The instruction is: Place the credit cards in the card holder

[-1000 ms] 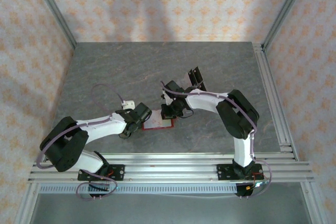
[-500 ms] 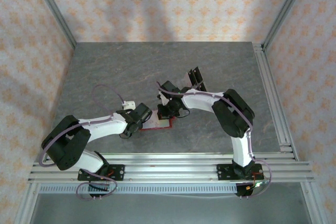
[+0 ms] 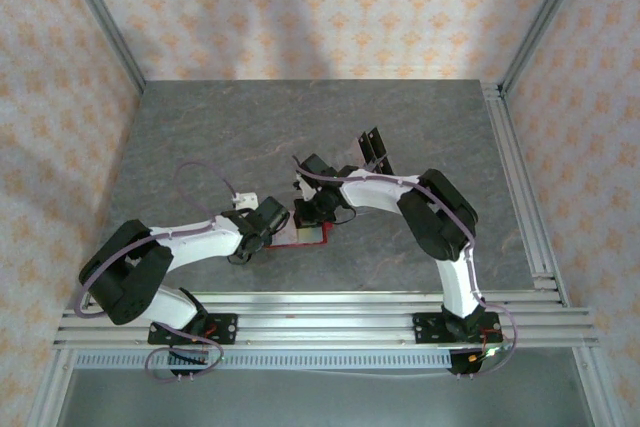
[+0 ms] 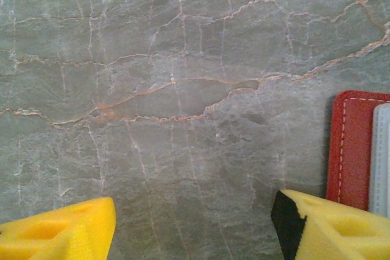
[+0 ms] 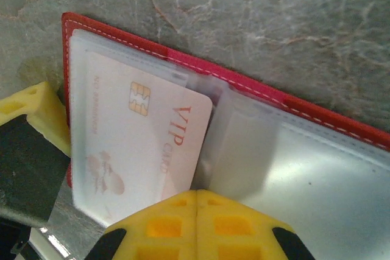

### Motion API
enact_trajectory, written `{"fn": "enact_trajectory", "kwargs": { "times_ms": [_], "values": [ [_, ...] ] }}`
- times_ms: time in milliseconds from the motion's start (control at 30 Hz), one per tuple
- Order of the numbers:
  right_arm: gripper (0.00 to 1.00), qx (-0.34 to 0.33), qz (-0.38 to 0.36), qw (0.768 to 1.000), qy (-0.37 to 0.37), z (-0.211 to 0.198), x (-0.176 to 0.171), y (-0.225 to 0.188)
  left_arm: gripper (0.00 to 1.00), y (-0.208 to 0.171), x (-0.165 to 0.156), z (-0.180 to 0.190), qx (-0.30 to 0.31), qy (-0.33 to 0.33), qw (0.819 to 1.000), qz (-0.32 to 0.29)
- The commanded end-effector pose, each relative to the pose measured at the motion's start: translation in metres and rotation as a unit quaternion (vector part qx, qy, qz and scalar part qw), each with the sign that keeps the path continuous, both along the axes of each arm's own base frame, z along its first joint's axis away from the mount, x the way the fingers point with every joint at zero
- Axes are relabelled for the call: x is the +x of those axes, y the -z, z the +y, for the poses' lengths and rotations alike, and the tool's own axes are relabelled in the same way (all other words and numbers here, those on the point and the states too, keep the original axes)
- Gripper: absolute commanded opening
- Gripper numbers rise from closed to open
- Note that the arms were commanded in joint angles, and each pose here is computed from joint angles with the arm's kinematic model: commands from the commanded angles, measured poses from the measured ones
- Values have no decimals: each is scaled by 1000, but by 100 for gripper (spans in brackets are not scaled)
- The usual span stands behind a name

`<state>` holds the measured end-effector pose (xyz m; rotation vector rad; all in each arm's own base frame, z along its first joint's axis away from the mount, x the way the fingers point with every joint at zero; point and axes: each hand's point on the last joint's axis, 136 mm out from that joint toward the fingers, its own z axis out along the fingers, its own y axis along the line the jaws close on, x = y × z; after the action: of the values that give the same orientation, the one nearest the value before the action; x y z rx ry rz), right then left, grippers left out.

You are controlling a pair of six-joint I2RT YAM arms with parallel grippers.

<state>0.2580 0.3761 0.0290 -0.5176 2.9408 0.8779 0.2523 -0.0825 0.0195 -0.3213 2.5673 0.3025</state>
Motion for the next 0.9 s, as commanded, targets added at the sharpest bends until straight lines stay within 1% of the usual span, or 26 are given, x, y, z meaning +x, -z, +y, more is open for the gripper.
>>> {"fn": "enact_trajectory", "kwargs": {
  "times_ms": [0,433,867],
  "values": [
    [0,9,3,1000,-6,13,-2,-1,71,9,-5,2,-1,-8,1000,8],
    [0,17,3,1000,-12,18,-1,-7,71,9,-6,1,-2,-8,1000,8],
    [0,-7,-22,1000,-7,-8,-10,-7,71,6,-6,2,1,-6,1000,5]
  ]
}}
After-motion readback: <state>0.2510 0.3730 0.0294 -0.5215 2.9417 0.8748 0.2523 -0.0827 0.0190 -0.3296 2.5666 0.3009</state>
